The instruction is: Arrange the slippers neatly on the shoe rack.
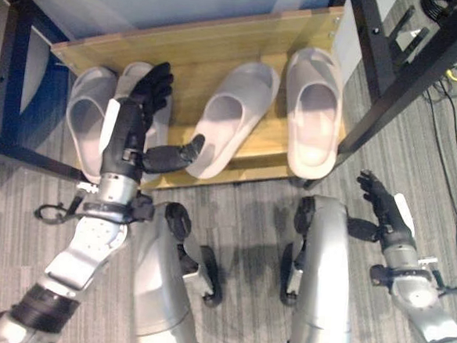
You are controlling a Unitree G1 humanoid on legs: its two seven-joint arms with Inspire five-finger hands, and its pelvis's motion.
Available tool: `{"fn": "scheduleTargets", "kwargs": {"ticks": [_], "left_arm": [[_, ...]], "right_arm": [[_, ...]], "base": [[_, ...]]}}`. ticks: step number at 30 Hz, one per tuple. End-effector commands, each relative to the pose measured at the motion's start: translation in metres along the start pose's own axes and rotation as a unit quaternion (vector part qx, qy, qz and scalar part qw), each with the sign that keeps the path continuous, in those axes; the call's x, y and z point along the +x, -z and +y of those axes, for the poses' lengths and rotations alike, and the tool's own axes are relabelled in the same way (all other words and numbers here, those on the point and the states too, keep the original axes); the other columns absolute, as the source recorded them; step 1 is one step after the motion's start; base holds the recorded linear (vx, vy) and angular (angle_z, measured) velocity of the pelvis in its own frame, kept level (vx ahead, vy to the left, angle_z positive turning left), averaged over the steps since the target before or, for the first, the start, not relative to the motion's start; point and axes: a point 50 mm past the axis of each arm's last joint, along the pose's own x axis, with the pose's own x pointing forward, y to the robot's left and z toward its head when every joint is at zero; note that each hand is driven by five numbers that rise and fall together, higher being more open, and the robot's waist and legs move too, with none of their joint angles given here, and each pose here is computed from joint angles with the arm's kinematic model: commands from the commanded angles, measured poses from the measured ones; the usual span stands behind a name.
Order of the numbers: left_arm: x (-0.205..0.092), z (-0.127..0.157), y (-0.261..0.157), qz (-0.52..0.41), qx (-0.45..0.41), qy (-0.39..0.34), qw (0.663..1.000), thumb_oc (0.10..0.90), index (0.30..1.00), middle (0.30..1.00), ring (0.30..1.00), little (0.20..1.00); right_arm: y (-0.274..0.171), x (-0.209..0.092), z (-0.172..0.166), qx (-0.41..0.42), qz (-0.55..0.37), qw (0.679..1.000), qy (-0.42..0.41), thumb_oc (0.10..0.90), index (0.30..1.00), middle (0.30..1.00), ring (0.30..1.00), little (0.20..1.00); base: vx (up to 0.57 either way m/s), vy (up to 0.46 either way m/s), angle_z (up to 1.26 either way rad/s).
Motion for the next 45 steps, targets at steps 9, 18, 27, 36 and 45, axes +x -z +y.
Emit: {"fn": "scheduleTargets", "kwargs": {"ticks": [9,18,27,36,45], "left_arm": [[0.021,-0.014,-0.062,-0.151,-0.002,0.091,0.984,0.800,0.900,0.900,0.900,0.900],[0.022,-0.022,-0.052,-0.133,0.034,0.122,0.983,0.800,0.900,0.900,0.900,0.900],[0.020,-0.023,-0.048,-0.125,0.026,0.117,0.985,0.800,0.900,0.900,0.900,0.900],[0.025,-0.041,-0.054,-0.144,-0.011,0.131,0.981,0.800,0.900,0.900,0.900,0.900],[0.029,-0.073,-0.068,-0.168,-0.059,0.188,0.966,0.800,0.900,0.900,0.900,0.900]], "right_arm": [[-0.070,0.014,-0.017,0.017,-0.165,0.986,0.006,0.800,0.900,0.900,0.900,0.900],[-0.071,0.014,-0.013,0.009,-0.166,0.986,-0.006,0.800,0.900,0.900,0.900,0.900],[-0.072,0.014,-0.013,0.011,-0.169,0.986,-0.005,0.800,0.900,0.900,0.900,0.900],[-0.075,0.019,-0.007,0.017,-0.174,0.984,-0.010,0.800,0.900,0.900,0.900,0.900],[-0.078,0.023,0.001,0.010,-0.178,0.984,-0.023,0.800,0.900,0.900,0.900,0.900]], "base": [[0.00,0.000,0.00],[0.00,0.004,0.00],[0.00,0.000,0.00],[0.00,0.000,0.00],[0.00,0.000,0.00]]}}
